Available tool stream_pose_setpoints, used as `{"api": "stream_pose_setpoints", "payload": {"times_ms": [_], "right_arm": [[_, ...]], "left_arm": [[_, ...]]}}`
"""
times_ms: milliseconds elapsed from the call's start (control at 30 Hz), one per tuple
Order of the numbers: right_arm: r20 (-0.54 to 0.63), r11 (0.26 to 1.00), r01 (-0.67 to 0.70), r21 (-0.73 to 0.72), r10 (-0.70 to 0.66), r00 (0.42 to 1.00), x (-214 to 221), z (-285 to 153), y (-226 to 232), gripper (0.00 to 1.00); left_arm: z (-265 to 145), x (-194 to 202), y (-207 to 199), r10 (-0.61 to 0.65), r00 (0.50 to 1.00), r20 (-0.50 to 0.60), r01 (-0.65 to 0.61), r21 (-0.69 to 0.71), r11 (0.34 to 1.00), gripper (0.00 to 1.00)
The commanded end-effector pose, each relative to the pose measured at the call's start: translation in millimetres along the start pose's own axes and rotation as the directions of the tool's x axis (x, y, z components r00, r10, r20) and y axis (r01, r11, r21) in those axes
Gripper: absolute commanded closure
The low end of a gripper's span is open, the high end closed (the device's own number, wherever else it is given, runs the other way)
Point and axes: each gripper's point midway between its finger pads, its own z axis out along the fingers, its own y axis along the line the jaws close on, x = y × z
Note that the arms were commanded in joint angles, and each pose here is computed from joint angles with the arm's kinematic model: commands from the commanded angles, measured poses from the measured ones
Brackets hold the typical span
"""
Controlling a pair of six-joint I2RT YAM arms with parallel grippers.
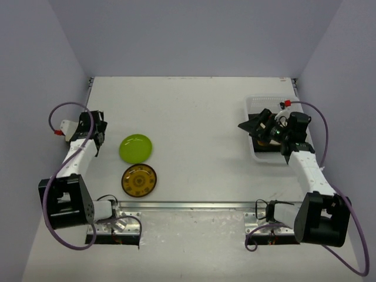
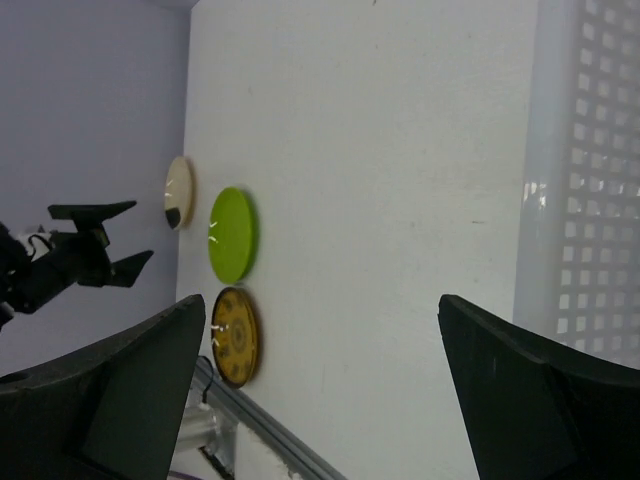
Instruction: Place the plates into the plastic bin on the countertop
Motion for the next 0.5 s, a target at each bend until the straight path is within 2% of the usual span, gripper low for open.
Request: {"api": "stream_pose_setpoints", "payload": {"times_ms": [0, 133, 300, 467], "right_arm": [[-0.026, 0.986, 0.054, -0.16, -0.059, 0.998, 8, -10, 29, 0.01], [-0.042, 0.979, 0.042, -0.199, -0.051, 0.998, 9, -10, 36, 0.01], [-0.057, 0.976, 0.034, -0.215, -0.047, 0.997, 14, -10, 35, 0.01], [-0.056, 0.98, 0.032, -0.197, -0.044, 0.997, 16, -8, 29, 0.01]], "left_arm": [[35, -38, 25, -0.184, 0.973, 0.137, 0.205, -0.159, 0.966, 0.0], [72, -29, 39, -0.245, 0.954, 0.173, 0.286, -0.28, 0.916, 0.0], [115, -15, 42, -0.186, 0.969, 0.161, 0.237, -0.412, 0.88, 0.0], [124, -16, 44, -0.174, 0.966, 0.19, 0.238, -0.401, 0.885, 0.0]]}}
